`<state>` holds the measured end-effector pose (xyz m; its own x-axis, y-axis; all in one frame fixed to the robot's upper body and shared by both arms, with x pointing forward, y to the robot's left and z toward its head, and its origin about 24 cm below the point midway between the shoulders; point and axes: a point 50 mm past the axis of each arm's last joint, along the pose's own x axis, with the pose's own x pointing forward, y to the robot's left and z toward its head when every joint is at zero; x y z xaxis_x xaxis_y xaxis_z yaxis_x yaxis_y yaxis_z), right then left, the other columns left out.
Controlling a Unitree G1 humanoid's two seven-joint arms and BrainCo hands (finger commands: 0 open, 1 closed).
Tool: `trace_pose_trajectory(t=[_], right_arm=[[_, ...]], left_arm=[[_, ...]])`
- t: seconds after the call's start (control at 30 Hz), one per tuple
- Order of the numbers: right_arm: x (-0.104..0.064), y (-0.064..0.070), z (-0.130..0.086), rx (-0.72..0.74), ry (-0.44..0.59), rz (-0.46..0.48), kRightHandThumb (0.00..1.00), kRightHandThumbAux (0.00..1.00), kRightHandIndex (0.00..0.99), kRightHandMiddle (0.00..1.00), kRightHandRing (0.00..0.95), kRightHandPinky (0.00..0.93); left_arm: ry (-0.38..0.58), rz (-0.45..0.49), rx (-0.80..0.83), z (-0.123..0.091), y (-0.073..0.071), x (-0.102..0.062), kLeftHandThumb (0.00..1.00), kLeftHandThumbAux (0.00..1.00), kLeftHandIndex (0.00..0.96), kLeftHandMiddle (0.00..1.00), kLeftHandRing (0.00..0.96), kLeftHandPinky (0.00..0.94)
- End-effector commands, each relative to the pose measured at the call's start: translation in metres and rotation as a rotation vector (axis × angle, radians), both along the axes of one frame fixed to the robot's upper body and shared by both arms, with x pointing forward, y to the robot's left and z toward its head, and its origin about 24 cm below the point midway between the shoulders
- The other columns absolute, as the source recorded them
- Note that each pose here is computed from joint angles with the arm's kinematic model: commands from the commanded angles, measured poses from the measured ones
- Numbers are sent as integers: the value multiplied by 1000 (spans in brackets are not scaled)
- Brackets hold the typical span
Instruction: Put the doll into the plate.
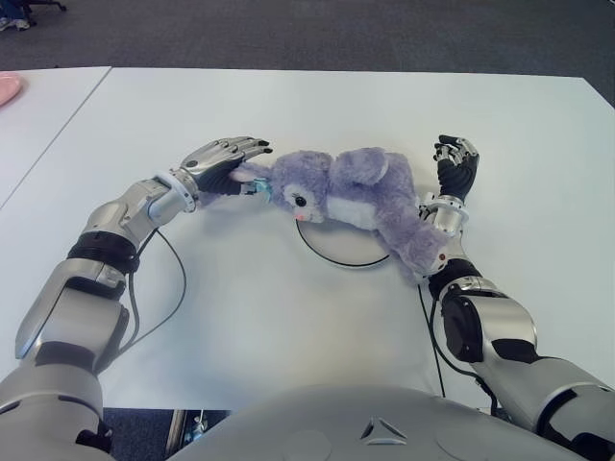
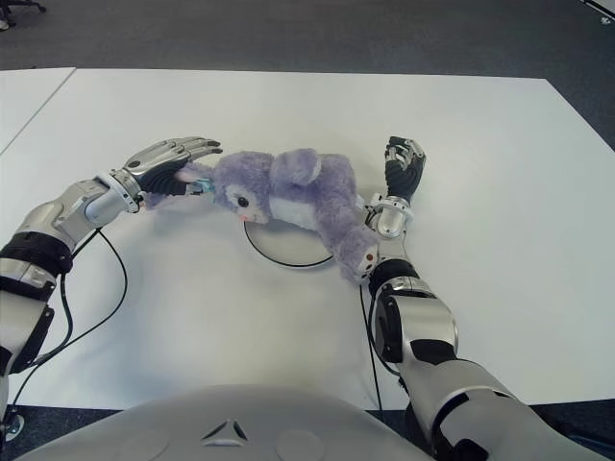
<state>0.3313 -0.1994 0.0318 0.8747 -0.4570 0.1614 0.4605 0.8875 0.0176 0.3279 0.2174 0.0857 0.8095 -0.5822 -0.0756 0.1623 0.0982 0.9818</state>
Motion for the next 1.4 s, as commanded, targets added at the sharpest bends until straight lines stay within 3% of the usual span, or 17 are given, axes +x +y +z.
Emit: trace_pose_trajectory(t=[0.03, 0.67, 0.87, 1.0, 1.13, 1.4], right_arm=[[-113, 13, -123, 19, 503, 13, 725, 719, 429, 340, 324, 355], [-114, 15, -125, -11, 530, 17, 724, 719, 429, 328, 280, 308], [-114, 15, -124, -6, 517, 20, 724, 719, 429, 322, 271, 309], [-114, 16, -124, -8, 511, 19, 724, 719, 429, 321, 271, 312], [-114, 16, -124, -20, 510, 20, 725, 718, 430, 321, 275, 318], [-112, 17, -122, -33, 504, 23, 725, 718, 430, 327, 278, 318]], left_arm=[[28, -18, 46, 7, 6, 0, 355, 263, 0, 0, 0, 0], [7, -162, 8, 40, -3, -22, 386, 154, 0, 0, 0, 0], [14, -245, -23, 68, -6, -50, 342, 133, 0, 0, 0, 0], [90, -288, -23, 90, -6, -74, 350, 129, 0, 0, 0, 0], [154, -286, 1, 97, -5, -82, 383, 129, 0, 0, 0, 0], [170, -267, 80, 111, 2, -89, 455, 132, 0, 0, 0, 0]])
